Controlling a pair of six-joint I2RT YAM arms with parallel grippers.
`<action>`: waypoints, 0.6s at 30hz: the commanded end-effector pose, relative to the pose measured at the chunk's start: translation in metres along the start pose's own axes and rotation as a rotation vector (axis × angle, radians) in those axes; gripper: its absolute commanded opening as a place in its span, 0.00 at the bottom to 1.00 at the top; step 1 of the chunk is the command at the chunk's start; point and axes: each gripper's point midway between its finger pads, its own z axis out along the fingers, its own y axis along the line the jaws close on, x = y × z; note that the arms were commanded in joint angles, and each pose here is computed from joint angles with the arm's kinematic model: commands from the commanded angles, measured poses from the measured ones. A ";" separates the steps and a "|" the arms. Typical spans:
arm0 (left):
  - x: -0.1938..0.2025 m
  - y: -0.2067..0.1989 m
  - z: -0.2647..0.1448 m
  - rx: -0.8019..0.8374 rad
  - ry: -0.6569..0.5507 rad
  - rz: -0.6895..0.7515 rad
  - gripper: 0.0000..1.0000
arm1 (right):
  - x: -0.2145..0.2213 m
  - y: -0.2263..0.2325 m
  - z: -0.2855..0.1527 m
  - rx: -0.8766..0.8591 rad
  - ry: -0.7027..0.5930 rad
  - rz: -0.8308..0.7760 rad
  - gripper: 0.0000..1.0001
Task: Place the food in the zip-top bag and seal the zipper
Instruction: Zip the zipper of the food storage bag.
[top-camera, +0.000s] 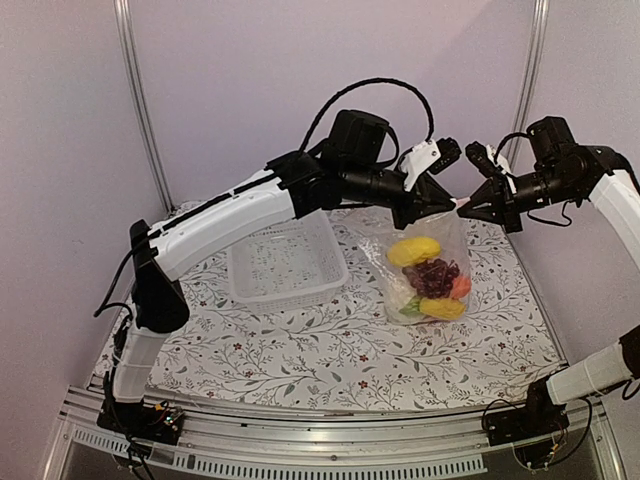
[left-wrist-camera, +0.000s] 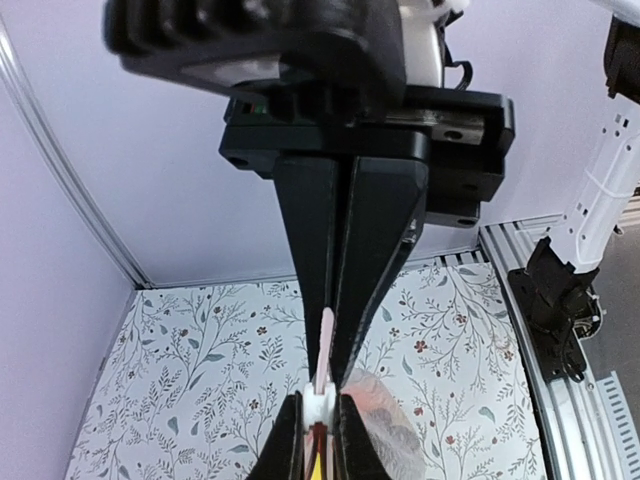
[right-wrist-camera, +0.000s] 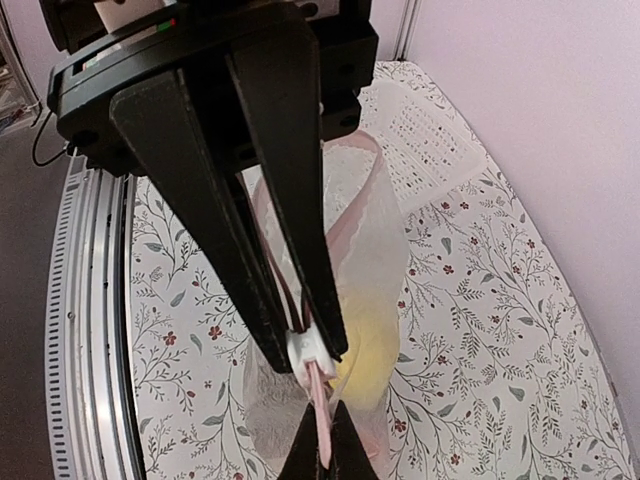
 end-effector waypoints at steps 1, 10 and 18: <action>0.031 0.033 -0.022 -0.075 0.115 -0.061 0.06 | -0.009 -0.008 -0.017 0.050 -0.012 -0.039 0.00; 0.056 0.035 -0.033 -0.077 0.178 -0.097 0.04 | -0.008 -0.032 -0.029 0.110 -0.031 -0.022 0.00; 0.077 0.028 -0.039 -0.061 0.224 -0.146 0.02 | -0.003 -0.056 -0.041 0.157 -0.042 0.002 0.00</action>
